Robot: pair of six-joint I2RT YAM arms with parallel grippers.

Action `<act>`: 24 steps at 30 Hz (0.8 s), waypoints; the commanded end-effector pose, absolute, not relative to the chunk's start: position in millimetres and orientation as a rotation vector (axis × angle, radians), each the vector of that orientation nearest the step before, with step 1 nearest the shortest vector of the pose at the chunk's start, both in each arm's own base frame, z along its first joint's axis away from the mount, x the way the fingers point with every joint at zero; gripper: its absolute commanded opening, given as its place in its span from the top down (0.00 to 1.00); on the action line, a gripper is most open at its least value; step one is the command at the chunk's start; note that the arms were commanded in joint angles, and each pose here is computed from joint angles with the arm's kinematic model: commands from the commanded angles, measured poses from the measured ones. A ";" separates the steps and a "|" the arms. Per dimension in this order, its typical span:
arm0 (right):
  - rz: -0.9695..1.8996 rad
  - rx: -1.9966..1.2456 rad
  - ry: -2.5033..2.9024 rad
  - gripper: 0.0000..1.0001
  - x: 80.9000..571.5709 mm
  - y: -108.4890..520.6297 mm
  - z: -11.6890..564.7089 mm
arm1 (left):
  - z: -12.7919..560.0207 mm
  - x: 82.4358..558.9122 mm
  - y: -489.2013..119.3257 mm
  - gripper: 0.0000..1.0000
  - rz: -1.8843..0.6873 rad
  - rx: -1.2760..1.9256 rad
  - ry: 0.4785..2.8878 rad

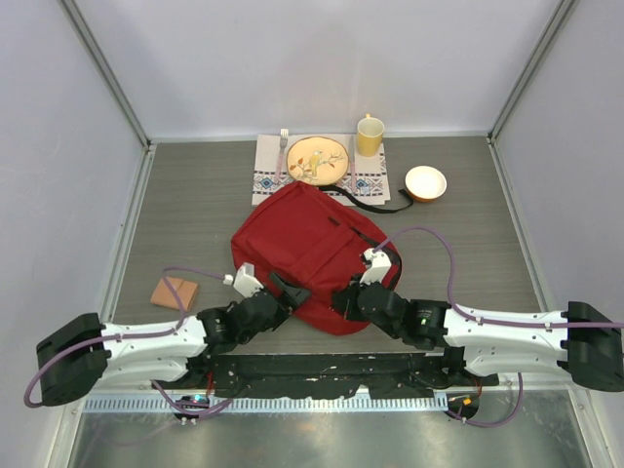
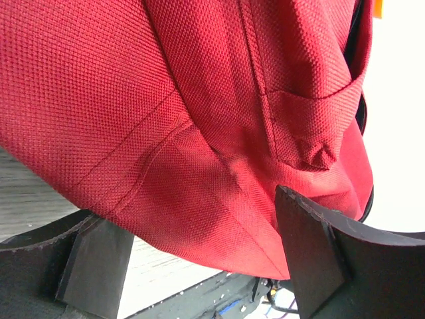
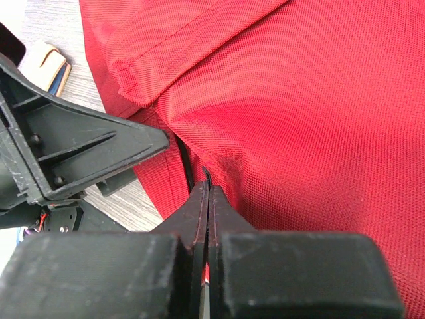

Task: Pack the student bag
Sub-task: Zip the student bag at the center of the board.

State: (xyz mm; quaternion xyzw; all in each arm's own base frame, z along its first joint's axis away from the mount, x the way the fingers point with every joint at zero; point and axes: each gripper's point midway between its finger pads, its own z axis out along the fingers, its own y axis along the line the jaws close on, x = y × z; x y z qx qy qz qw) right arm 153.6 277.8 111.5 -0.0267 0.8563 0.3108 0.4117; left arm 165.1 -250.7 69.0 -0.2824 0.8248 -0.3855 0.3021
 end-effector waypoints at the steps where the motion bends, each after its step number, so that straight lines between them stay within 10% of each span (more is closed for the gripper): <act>1: 0.853 -0.034 2.076 0.99 160.2 290.9 141.2 | 90.3 182.3 -262.4 0.21 -1.107 -0.792 2.055; 7: 0.862 -0.030 2.081 0.99 158.6 290.9 139.8 | 81.2 185.1 -265.5 0.45 -1.121 -0.805 2.047; 14: 0.849 -0.037 2.092 0.99 158.9 293.5 135.5 | 79.5 187.3 -279.9 0.42 -1.153 -0.787 2.058; 24: 0.856 -0.067 2.119 0.99 155.6 301.3 128.1 | 77.5 188.4 -282.2 1.00 -1.171 -0.786 2.048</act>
